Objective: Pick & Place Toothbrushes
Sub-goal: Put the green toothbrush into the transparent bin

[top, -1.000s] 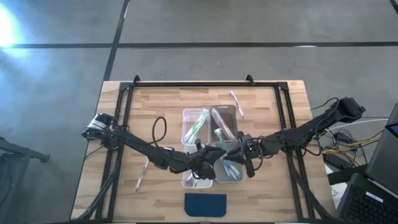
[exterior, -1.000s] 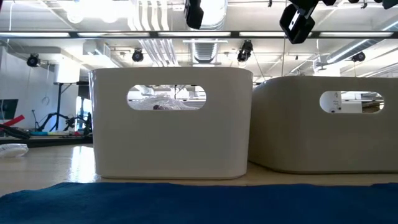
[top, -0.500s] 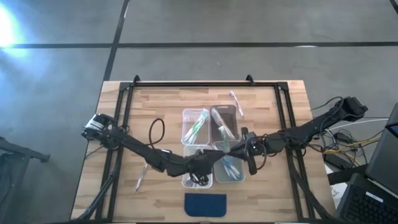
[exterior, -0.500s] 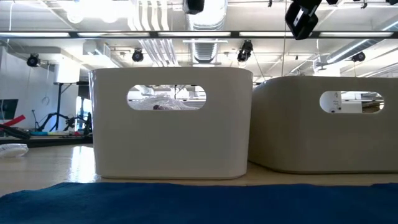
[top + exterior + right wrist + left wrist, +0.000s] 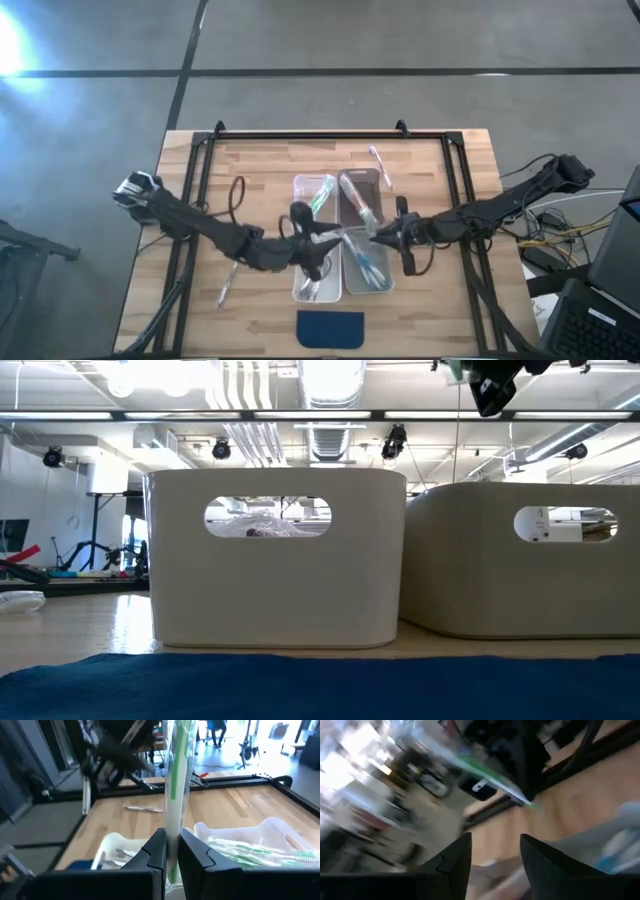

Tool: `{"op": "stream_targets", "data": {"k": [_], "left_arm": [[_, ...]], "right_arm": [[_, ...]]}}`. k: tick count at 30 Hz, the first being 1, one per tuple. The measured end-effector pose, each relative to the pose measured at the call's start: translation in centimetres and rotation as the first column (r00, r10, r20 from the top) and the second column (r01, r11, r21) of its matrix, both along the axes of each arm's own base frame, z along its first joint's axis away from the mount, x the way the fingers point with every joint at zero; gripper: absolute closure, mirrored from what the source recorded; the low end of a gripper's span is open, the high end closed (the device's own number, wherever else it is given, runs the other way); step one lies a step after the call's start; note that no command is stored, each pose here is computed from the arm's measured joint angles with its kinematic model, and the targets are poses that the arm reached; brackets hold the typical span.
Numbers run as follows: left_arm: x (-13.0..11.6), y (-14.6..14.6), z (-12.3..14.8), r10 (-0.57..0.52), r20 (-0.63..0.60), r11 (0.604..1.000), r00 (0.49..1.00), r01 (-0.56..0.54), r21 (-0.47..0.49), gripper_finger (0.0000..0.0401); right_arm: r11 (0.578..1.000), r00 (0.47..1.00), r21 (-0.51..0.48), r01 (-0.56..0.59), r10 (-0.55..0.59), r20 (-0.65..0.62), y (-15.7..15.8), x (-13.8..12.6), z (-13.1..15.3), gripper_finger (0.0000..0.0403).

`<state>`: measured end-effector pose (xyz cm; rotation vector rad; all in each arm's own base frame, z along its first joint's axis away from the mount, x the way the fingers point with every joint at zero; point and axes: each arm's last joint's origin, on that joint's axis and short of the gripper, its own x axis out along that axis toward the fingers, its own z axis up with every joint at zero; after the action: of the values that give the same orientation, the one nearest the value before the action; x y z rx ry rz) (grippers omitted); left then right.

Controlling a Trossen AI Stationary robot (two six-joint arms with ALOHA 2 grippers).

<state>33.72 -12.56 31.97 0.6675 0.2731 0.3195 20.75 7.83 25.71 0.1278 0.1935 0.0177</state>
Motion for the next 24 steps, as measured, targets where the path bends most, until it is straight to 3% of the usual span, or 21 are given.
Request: {"op": "stream_targets", "data": {"k": [3, 7, 12, 16, 19, 24], "left_arm": [[-0.7, 1.5, 1.1, -0.064, 0.042, 0.977, 0.997, 0.072, -0.203, 0.0229], [-1.9, 2.8, 2.1, -0.19, 0.142, 0.898, 0.971, 0.231, -0.374, 0.0229], [-4.0, 3.7, 1.9, -0.198, 0.314, 0.858, 0.929, 0.319, -0.403, 0.0229], [-5.1, 4.1, 1.2, -0.242, 0.506, 0.796, 0.828, 0.468, -0.384, 0.0229], [-5.4, 4.4, 1.0, -0.24, 0.586, 0.765, 0.774, 0.522, -0.377, 0.0229], [-5.0, 4.8, 1.3, -0.235, 0.584, 0.726, 0.777, 0.54, -0.425, 0.023]], "right_arm": [[0.998, 1.0, -0.058, -0.005, 0.006, 0.013, 0.3, 0.5, -0.5, 0.038], [0.989, 0.998, -0.141, 0.035, -0.029, 0.048, 0.8, 1.1, -0.8, 0.038], [0.974, 0.987, -0.225, 0.02, 0.017, 0.162, 1.7, 1.5, -0.1, 0.038], [0.959, 0.974, -0.281, 0.022, 0.042, 0.222, 2.1, 1.7, 0.2, 0.0381], [0.957, 0.967, -0.29, 0.03, 0.045, 0.25, 2.2, 1.9, 0.3, 0.0381], [0.956, 0.97, -0.293, 0.026, 0.047, 0.24, 2.4, 2.2, -0.1, 0.0381]]}}
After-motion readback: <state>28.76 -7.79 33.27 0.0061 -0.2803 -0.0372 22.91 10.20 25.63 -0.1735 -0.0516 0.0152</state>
